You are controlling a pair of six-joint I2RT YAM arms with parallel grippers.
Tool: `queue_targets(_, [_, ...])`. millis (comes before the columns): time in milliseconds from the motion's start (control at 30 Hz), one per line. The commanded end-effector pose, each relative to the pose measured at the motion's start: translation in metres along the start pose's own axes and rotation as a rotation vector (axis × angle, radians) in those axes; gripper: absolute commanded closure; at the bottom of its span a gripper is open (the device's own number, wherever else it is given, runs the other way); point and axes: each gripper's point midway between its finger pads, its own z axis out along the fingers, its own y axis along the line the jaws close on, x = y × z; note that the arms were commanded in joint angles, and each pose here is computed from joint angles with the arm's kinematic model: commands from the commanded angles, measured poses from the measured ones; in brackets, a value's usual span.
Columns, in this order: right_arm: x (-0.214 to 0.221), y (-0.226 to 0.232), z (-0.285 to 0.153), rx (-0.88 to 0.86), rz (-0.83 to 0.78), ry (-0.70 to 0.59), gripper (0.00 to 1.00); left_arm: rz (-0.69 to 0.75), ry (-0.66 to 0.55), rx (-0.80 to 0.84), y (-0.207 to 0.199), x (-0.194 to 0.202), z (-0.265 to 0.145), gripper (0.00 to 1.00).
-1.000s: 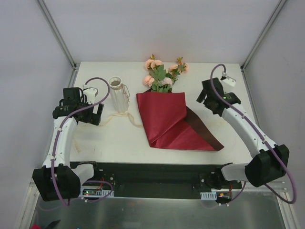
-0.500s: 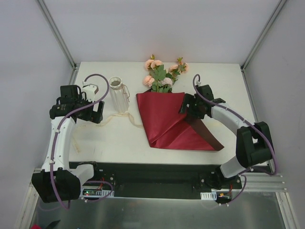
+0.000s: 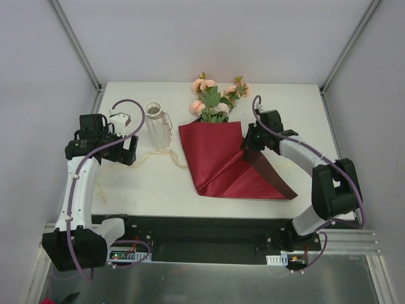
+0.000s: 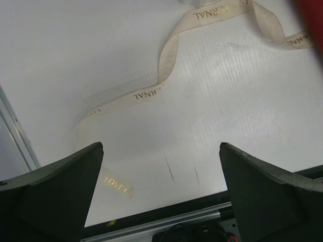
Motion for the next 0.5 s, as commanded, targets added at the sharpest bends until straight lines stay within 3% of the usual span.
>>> queue_targets(0, [-0.029, 0.03, -0.012, -0.083, -0.051, -0.068, 0.99, 0.015, -0.021, -0.021, 0.003, -0.007, -0.009, 0.01])
queue_targets(133, [-0.039, 0.067, -0.026, -0.128, -0.139, -0.105, 0.99, 0.02, -0.019, -0.03, 0.005, -0.006, -0.01, 0.01])
queue_targets(300, [-0.042, 0.151, -0.049, -0.242, -0.27, -0.116, 0.99, 0.016, -0.021, -0.038, 0.006, -0.008, -0.011, 0.01])
queue_targets(467, [-0.008, 0.233, -0.046, -0.348, -0.378, -0.057, 0.99, 0.012, -0.022, -0.05, 0.008, -0.008, -0.012, 0.01])
